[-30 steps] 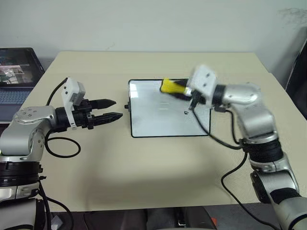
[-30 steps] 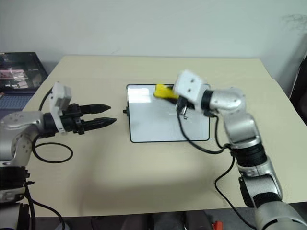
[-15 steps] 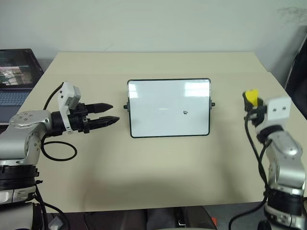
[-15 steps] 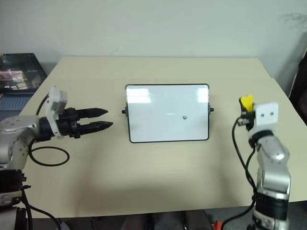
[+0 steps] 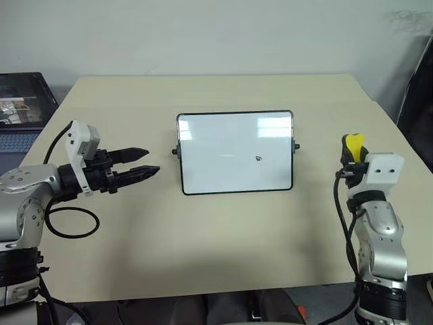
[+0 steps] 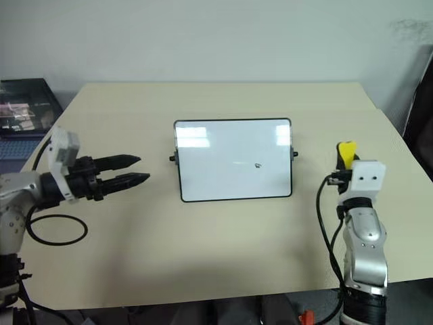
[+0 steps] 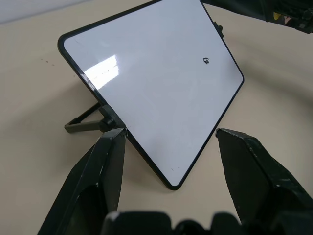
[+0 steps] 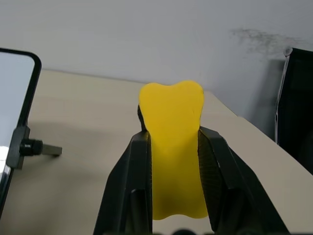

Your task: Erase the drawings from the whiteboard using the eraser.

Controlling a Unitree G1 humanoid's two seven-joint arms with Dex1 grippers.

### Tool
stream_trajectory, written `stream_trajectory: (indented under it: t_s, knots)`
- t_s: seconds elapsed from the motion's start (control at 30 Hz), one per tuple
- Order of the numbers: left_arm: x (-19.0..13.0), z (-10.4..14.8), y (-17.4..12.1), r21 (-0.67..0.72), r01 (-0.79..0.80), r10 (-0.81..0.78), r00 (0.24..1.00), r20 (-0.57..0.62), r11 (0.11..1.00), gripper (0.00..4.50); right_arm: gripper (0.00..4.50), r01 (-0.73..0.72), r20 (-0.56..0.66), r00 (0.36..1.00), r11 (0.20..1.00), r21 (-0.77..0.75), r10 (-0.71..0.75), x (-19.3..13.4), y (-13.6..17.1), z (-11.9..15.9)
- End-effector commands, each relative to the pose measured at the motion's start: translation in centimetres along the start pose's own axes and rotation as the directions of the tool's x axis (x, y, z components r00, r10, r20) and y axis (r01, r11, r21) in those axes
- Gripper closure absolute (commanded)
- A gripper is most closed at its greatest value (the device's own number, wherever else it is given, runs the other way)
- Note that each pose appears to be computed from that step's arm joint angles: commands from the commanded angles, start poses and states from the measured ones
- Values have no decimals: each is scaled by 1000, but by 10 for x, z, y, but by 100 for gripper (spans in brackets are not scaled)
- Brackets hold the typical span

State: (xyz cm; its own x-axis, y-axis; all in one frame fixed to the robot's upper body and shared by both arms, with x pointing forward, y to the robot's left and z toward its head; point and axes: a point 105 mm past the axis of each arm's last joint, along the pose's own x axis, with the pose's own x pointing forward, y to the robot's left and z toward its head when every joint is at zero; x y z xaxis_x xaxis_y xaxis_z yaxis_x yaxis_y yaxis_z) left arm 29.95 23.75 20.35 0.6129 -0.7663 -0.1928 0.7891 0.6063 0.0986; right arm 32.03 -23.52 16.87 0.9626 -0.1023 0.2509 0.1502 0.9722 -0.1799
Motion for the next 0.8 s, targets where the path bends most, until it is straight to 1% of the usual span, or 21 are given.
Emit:
stream_trajectory:
  t_s: [0.03, 0.2, 0.33, 0.4, 0.47, 0.5, 0.6, 0.67, 0.8]
  knots:
    - [-1, 11, -2, 35, 13, -14, 999, 29, 999, 136, 354, 1, 46, 999, 1000, 5, -2, 2, -3, 11]
    - [0, 10, -2, 34, 20, -21, 999, 31, 999, 136, 354, -24, 48, 999, 1000, 3, 24, 1, 0, 14]
    - [2, 11, -1, 39, 27, -29, 999, 31, 999, 136, 354, -169, 108, 979, 985, -31, 171, 8, 19, 42]
    - [3, 12, 3, 39, 25, -27, 999, 29, 999, 136, 354, -346, 108, 931, 937, -45, 349, 4, 50, 54]
    - [4, 12, 5, 37, 28, -29, 999, 28, 999, 136, 354, -496, 107, 859, 866, -64, 500, -3, 78, 64]
    - [6, 11, 6, 37, 30, -31, 999, 26, 999, 136, 354, -555, 102, 819, 825, -103, 564, -6, 91, 67]
    - [11, 11, 6, 35, 37, -38, 999, 32, 999, 136, 354, -647, 57, 744, 739, -191, 666, -6, 115, 68]
    - [13, 12, 6, 35, 40, -41, 999, 34, 999, 136, 354, -667, 40, 725, 715, -210, 688, -3, 121, 66]
    - [10, 7, 7, 35, 31, -32, 999, 25, 999, 136, 354, -717, -14, 667, 637, -283, 745, 2, 138, 56]
